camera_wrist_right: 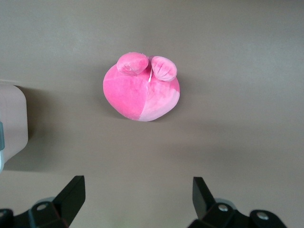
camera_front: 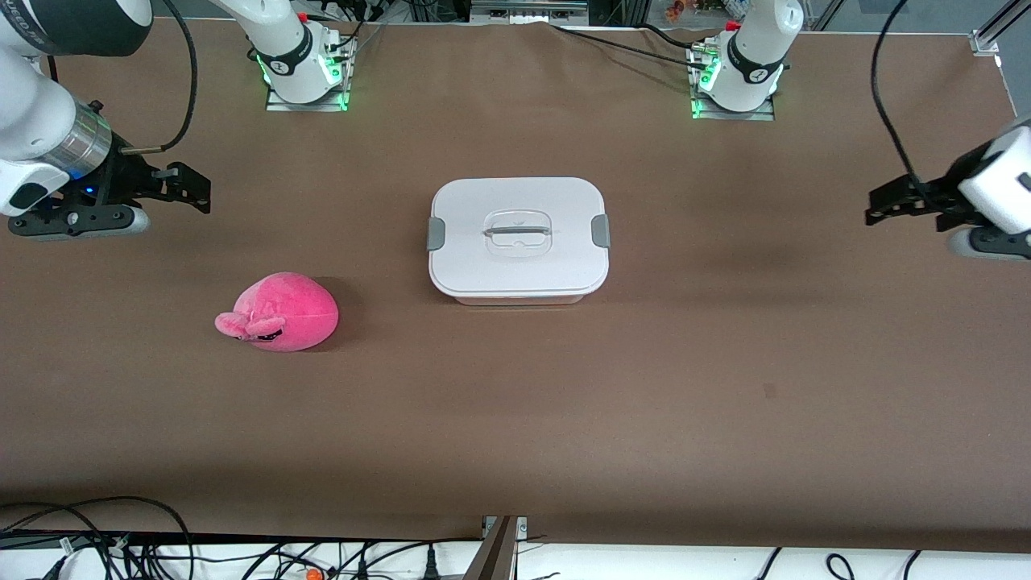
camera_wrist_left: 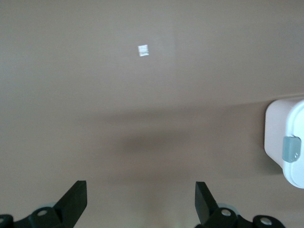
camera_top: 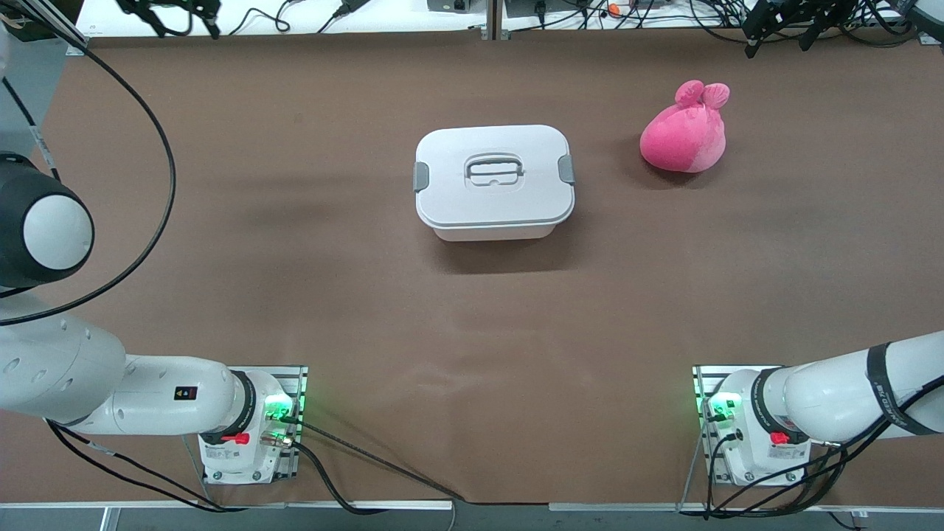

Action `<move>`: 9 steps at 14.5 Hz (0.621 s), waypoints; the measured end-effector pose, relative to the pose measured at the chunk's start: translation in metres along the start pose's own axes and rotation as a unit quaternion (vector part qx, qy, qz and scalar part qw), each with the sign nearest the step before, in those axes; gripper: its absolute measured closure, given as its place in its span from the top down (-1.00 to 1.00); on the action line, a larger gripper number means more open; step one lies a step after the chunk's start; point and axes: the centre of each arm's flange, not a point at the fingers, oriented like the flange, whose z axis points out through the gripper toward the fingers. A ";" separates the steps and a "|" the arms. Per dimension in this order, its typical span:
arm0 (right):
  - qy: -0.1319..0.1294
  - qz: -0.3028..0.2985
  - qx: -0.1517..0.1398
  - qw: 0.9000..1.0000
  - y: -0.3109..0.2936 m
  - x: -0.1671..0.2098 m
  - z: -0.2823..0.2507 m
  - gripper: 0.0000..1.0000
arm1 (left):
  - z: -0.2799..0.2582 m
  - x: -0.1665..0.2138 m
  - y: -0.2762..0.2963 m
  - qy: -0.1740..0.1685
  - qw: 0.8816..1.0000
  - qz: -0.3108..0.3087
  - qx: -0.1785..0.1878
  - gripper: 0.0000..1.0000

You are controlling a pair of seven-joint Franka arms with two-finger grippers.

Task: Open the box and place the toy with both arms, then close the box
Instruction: 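Move the left gripper over the white lid's clear handle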

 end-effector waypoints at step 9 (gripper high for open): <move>0.000 -0.002 0.000 1.000 -0.002 0.000 0.000 1.00 | 0.046 -0.015 0.232 -0.039 0.981 0.191 0.006 1.00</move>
